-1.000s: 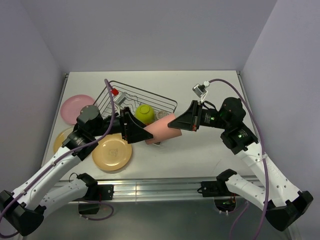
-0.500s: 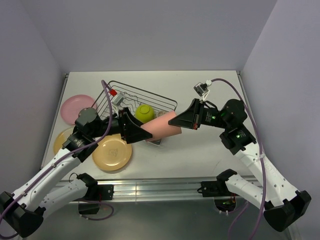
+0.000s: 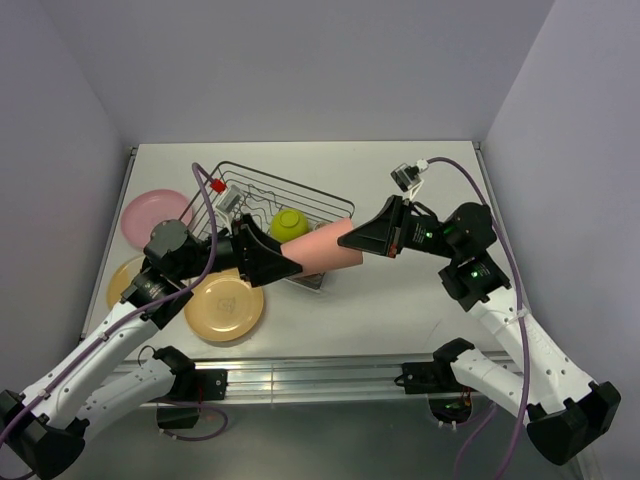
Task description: Load the mixed dishes into the dish rack
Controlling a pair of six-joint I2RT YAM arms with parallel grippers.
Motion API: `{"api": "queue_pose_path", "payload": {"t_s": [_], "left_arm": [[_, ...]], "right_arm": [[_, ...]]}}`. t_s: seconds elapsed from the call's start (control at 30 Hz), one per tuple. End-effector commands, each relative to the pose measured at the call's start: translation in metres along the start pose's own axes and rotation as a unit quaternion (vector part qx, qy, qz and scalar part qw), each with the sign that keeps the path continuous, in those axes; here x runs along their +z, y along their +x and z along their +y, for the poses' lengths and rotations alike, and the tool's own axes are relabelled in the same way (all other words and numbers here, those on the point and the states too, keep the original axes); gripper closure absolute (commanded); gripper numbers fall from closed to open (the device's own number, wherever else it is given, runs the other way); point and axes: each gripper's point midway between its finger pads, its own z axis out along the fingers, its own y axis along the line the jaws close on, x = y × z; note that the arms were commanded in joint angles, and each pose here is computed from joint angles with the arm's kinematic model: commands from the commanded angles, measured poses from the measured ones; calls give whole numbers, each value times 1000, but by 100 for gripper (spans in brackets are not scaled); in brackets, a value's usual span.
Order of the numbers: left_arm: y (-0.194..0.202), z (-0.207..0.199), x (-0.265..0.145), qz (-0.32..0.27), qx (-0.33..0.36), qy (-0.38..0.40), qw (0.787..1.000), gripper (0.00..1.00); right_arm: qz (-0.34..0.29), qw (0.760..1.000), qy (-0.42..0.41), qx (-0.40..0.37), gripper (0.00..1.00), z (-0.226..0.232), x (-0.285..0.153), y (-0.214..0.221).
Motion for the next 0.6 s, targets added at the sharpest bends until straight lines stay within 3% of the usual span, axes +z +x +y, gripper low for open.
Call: {"api": "queue_pose_path", "payload": {"t_s": [0.0, 0.27, 0.47, 0.5, 0.53, 0.57], "left_arm": [[-19, -16, 0, -36, 25, 23, 999, 20], [-30, -11, 0, -70, 16, 4, 997, 27], [-37, -3, 3, -85, 0, -16, 996, 53], [-38, -2, 5, -82, -2, -17, 996, 62], [-39, -2, 6, -81, -1, -16, 997, 68], [-38, -2, 8, -74, -3, -14, 997, 74]], "right_arm": [[-14, 1000, -14, -16, 100, 5, -1, -5], [-22, 1000, -14, -14, 100, 7, -4, -4], [-28, 999, -1, -26, 98, 7, -4, -7], [-26, 999, 6, -22, 91, 4, -4, -7], [-25, 999, 8, -27, 69, 3, -4, -7], [-23, 999, 10, -26, 57, 2, -3, -6]]}}
